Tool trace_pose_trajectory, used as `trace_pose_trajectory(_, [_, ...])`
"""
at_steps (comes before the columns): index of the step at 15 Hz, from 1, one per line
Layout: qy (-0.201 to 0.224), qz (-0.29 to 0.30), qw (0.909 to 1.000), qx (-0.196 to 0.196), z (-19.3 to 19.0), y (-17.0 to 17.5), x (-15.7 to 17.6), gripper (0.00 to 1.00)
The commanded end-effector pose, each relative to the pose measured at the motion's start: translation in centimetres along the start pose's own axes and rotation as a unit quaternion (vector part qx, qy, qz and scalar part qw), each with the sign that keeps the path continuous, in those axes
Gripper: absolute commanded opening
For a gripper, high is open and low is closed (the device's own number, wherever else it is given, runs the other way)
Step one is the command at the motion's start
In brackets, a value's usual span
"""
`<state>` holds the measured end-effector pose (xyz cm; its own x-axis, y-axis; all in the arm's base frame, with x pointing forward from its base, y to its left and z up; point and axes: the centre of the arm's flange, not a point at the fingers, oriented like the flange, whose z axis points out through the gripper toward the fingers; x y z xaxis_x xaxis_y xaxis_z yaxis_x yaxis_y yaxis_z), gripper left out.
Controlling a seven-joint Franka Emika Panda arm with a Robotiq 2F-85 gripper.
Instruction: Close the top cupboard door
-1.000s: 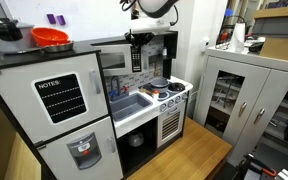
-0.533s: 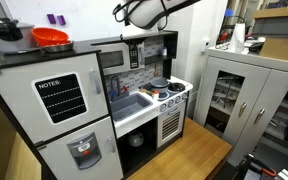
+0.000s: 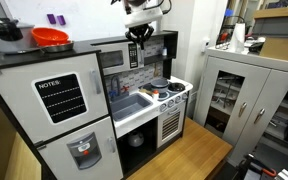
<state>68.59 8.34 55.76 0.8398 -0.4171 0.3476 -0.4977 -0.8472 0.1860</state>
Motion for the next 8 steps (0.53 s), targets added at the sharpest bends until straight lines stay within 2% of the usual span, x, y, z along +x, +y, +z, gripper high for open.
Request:
trace_pose_trajectory(1, [-0.067, -0.031, 0.9973, -0.005, -2.8, 2.1, 0.4, 0.0])
trace_pose_trajectory(8, [-0.129, -0.098, 0.9862, 0.035, -7.2, 6.7, -1.5, 0.0])
